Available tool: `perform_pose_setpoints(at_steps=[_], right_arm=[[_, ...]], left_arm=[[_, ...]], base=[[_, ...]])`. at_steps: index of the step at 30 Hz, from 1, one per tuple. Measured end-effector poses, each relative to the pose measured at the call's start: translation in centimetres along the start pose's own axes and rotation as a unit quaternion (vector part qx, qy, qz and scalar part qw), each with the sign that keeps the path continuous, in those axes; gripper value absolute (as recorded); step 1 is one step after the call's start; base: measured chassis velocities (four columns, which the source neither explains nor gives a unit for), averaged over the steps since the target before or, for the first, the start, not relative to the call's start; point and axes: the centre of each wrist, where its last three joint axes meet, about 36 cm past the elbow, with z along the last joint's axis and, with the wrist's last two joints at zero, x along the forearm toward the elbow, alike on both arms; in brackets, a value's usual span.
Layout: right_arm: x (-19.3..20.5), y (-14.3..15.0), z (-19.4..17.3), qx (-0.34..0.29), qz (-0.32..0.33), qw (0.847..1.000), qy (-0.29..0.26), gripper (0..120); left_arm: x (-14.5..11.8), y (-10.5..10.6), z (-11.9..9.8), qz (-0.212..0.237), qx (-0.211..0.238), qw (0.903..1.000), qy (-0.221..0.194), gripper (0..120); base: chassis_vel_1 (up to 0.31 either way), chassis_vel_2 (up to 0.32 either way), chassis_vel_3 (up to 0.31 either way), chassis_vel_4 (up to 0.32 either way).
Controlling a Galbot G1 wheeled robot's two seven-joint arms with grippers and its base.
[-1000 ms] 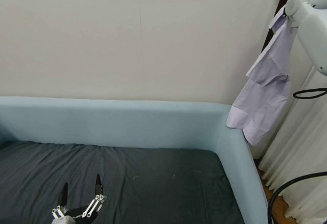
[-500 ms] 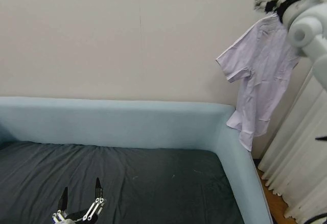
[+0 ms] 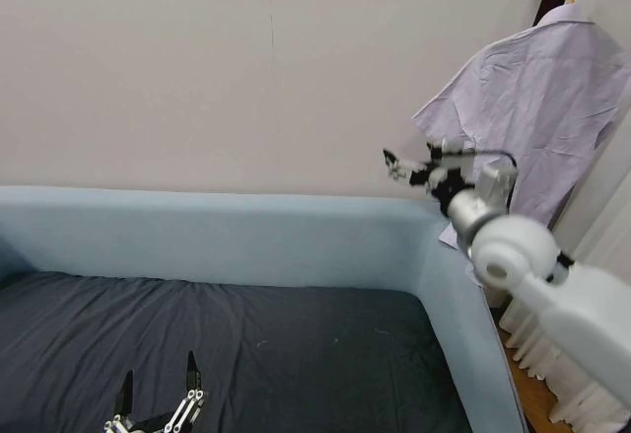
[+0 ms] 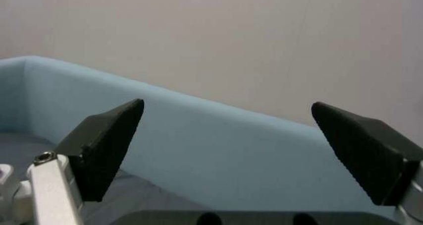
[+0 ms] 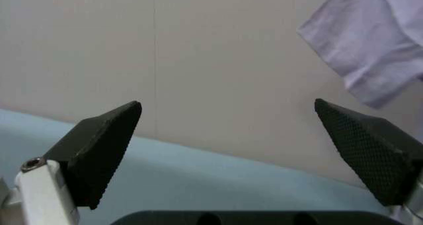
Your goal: Pick up the clothes from the sofa and hang them on the clothes hanger.
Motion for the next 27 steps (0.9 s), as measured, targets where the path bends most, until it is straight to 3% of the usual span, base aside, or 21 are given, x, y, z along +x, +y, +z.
perform_pose_setpoints(at_steps=[6, 7, 11, 17, 27], right_arm=[[8.6, 1.7, 6.4, 0.011, 0.025, 1.0, 0.004, 100], [8.6, 1.7, 6.4, 0.011, 0.025, 1.0, 0.004, 100], [16.9, 3.9, 10.3, 0.001, 0.084, 0.996, 0.014, 100], [21.8, 6.0, 11.6, -0.003, 0.113, 0.993, 0.025, 100], [24.1, 7.3, 13.8, 0.025, 0.124, 0.992, 0.021, 100]], left_arm=[[0.1, 0.8, 0.2, 0.021, -0.018, 0.9993, 0.023, 100], [0.1, 0.8, 0.2, 0.021, -0.018, 0.9993, 0.023, 100], [1.7, 3.2, -0.2, 0.082, -0.053, 0.9932, 0.063, 100], [3.0, 4.1, -0.4, 0.088, -0.073, 0.9882, 0.102, 100], [2.5, 3.3, 0.0, 0.088, -0.062, 0.99, 0.092, 100]], base=[[0.0, 0.0, 0.0, 0.0], [0.0, 0.0, 0.0, 0.0], [0.0, 0.0, 0.0, 0.0], [0.0, 0.0, 0.0, 0.0], [0.0, 0.0, 0.0, 0.0]])
